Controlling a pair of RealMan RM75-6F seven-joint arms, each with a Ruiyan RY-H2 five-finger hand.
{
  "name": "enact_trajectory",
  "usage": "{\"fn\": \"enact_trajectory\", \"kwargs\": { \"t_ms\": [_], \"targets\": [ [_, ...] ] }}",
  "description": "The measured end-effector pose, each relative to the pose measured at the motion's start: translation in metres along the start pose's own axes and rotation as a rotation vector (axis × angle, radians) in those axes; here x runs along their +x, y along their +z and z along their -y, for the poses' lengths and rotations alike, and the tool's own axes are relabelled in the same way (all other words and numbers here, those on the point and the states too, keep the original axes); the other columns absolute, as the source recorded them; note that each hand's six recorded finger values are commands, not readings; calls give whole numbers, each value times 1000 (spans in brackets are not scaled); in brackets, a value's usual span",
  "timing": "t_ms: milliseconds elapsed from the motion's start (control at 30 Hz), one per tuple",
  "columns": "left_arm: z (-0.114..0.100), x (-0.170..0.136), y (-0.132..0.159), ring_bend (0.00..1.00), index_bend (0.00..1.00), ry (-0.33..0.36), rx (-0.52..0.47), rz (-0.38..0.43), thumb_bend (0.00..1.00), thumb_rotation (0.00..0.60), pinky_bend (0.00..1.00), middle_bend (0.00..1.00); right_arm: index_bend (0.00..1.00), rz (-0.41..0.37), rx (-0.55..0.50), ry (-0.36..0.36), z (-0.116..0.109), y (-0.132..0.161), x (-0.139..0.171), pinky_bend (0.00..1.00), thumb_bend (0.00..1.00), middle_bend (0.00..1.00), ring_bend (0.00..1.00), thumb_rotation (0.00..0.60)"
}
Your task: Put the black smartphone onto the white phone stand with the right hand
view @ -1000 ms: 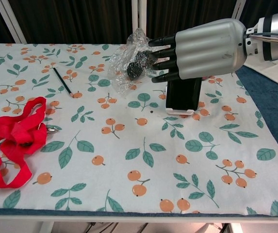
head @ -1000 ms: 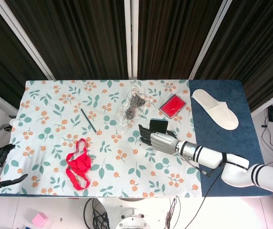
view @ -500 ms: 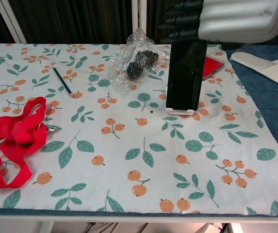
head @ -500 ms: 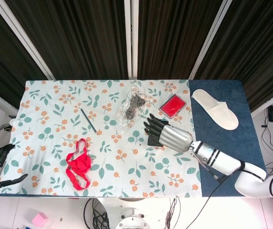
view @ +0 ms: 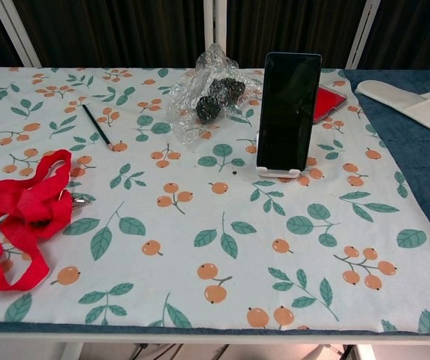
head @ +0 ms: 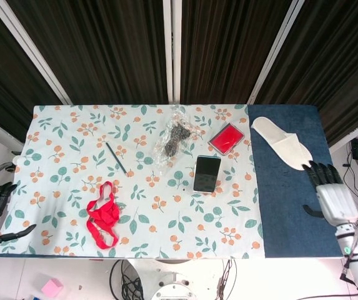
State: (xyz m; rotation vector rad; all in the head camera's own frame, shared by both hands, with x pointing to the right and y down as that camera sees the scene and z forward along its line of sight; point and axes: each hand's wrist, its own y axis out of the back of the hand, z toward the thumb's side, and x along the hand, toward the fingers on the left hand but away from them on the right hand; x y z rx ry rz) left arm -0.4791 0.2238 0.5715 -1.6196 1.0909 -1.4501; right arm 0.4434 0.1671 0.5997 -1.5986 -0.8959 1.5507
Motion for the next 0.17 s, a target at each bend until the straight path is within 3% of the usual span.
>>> {"fn": "enact_trajectory", "kwargs": {
  "t_ms": [167],
  "targets": [
    [-2,5,6,85,99,10,25,23,46,282,196,64,0,103,-74,-11,31,-38,28,0,78,0,0,600]
  ]
}}
